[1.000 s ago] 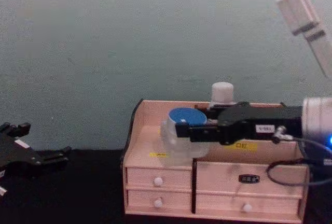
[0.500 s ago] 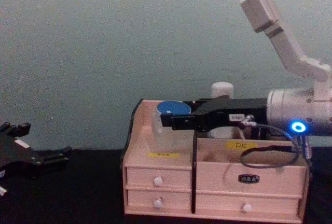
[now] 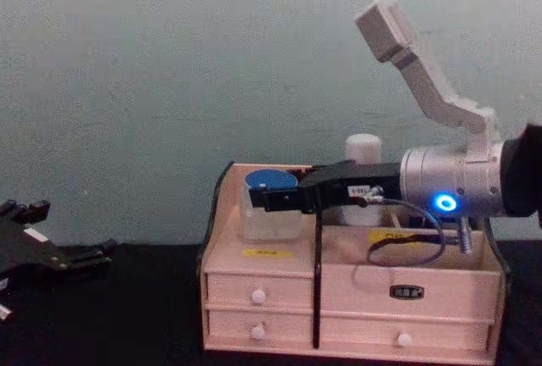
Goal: Pick up the facial cleanser and watermelon frost from the table and place them into the tiered storage box.
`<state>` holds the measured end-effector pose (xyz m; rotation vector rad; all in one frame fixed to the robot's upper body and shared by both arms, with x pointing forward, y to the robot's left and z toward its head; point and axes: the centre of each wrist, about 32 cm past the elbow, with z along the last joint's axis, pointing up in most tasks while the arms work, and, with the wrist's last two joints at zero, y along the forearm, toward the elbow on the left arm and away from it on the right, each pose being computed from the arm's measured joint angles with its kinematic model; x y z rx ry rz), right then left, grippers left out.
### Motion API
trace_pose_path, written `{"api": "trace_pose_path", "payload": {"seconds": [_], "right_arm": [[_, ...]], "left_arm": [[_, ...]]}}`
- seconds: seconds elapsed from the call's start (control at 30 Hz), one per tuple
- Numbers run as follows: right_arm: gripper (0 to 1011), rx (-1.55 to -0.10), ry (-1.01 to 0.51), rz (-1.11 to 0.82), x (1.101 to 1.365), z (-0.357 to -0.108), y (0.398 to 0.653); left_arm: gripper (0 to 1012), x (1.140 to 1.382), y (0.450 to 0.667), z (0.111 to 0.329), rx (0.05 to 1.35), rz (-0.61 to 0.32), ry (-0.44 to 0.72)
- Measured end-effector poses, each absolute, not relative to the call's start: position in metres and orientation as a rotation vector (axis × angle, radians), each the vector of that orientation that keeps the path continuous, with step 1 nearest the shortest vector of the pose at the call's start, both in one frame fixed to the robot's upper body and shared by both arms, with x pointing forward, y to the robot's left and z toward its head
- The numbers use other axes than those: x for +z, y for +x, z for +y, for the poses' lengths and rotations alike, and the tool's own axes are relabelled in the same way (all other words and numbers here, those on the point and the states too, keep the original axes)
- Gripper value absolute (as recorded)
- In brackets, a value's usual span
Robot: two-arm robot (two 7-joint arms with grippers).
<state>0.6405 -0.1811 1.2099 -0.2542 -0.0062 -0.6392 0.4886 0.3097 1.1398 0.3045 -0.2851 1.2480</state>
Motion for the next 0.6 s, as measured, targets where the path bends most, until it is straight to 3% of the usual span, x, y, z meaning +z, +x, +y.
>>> {"api": "trace_pose_path", "payload": {"seconds": [0.6], "right_arm": [[707, -0.652, -0.263, 0.027, 1.2082, -0.1766, 0.6458]], "left_arm": [[1001, 1.1398, 0.4886, 0.3097, 1.248, -0.285, 0.304]]}}
